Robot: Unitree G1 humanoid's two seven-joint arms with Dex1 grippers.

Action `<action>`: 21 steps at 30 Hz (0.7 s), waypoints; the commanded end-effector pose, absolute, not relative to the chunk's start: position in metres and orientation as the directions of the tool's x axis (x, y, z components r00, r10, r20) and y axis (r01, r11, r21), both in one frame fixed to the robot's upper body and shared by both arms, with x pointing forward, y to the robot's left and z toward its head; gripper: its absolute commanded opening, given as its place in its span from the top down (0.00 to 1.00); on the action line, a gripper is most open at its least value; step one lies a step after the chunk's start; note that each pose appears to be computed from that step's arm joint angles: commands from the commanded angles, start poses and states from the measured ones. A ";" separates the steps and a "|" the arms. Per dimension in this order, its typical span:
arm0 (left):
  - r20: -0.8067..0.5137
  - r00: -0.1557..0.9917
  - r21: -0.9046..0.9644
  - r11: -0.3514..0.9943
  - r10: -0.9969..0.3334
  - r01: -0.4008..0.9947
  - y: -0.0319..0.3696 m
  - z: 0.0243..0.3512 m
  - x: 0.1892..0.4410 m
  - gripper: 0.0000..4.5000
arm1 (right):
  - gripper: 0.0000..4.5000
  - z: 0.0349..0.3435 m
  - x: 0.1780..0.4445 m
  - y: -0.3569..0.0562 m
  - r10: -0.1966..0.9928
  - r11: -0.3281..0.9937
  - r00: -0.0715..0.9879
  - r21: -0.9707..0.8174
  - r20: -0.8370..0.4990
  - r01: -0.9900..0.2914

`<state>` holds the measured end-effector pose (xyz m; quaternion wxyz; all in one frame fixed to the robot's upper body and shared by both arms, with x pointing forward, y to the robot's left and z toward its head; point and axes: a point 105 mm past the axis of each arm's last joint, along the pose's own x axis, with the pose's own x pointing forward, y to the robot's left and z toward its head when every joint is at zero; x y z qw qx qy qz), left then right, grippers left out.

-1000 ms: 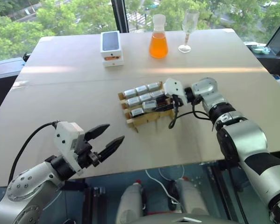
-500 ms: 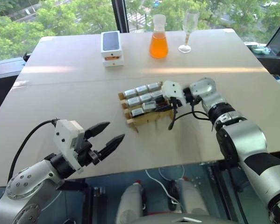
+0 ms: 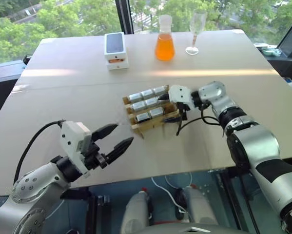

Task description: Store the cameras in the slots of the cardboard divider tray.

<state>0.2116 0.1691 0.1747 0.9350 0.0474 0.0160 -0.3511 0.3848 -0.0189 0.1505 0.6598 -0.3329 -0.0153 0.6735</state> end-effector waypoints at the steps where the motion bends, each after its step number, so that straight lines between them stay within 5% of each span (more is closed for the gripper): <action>1: -0.049 0.744 0.092 0.739 -0.666 0.668 0.167 0.179 0.212 0.25 | 0.01 0.175 0.390 -0.021 0.921 -0.095 0.116 -0.503 -0.372 -0.859; 11: -0.044 0.732 0.102 0.726 -0.680 0.681 0.168 0.182 0.219 0.25 | 0.01 0.206 0.393 -0.074 0.986 0.091 0.140 -0.402 -0.093 -0.911; 15: -0.039 0.717 0.103 0.711 -0.696 0.696 0.166 0.183 0.224 0.25 | 0.01 0.204 0.413 -0.118 0.919 0.369 0.394 -0.336 -0.008 -0.867; 21: -0.031 0.693 0.104 0.687 -0.720 0.719 0.163 0.183 0.231 0.25 | 0.01 0.180 0.439 -0.191 0.579 0.780 0.814 -0.313 0.037 -0.541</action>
